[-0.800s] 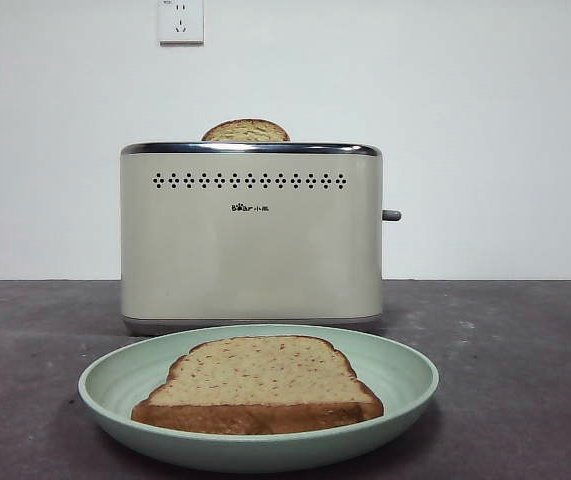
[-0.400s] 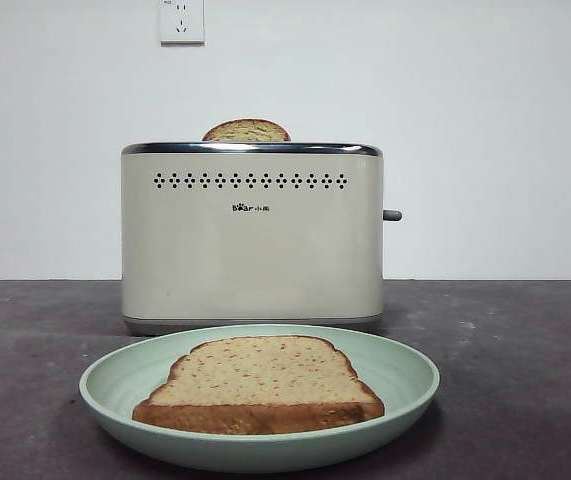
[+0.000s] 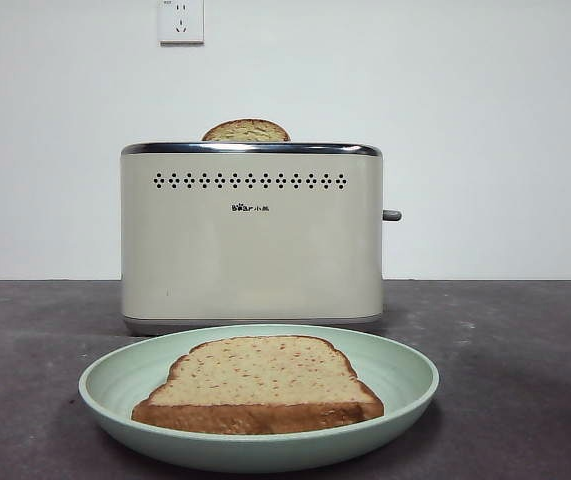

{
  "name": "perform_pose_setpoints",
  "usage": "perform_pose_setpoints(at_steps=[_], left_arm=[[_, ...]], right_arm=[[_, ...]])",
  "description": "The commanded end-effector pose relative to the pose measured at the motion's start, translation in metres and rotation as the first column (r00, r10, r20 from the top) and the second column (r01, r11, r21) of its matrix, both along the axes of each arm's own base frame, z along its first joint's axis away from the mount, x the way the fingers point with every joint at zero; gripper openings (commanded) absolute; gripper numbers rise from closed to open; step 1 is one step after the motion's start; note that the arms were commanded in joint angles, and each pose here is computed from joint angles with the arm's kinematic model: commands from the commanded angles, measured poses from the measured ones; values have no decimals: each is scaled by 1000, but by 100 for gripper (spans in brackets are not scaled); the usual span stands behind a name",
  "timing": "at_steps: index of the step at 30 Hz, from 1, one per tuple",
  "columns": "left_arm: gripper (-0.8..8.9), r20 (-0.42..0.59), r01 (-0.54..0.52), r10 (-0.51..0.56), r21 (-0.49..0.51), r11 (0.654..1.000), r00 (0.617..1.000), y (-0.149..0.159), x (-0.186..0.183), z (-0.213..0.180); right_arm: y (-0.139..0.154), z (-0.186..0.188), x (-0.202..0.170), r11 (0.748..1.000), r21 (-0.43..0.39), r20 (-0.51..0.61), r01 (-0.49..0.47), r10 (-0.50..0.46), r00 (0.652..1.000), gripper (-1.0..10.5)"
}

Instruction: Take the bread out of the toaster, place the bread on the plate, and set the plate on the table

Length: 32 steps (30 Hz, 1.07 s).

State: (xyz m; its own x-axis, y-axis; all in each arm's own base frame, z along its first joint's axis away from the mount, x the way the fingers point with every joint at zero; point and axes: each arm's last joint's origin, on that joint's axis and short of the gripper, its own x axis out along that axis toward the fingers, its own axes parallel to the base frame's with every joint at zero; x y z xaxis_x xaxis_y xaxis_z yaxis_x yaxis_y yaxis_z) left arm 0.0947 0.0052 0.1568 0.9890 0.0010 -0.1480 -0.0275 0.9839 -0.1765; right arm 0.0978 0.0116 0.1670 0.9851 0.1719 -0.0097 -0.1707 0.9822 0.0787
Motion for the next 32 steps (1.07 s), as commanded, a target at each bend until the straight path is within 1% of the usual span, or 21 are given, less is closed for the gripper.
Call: perform_pose_setpoints(at_steps=[1, 7, 27, 32], left_arm=[[8, -27, -2, 2, -4, 1000, 1000, 0, 1, -8], [8, -27, -2, 2, -4, 1000, 1000, 0, 1, -8], [8, -27, -2, 2, -4, 1000, 1000, 0, 1, -8], [8, -27, -2, 2, -4, 1000, 1000, 0, 1, -8]], right_arm=[[-1, -6, -1, 1000, 27, -46, 7, -6, 999, 5], [-1, -14, -2, 999, 32, -133, 13, -9, 991, 5], [-1, -12, -2, 999, 34, -115, 12, -8, 993, 5], [-1, -10, -2, 999, 36, -93, 12, -8, 996, 5]])
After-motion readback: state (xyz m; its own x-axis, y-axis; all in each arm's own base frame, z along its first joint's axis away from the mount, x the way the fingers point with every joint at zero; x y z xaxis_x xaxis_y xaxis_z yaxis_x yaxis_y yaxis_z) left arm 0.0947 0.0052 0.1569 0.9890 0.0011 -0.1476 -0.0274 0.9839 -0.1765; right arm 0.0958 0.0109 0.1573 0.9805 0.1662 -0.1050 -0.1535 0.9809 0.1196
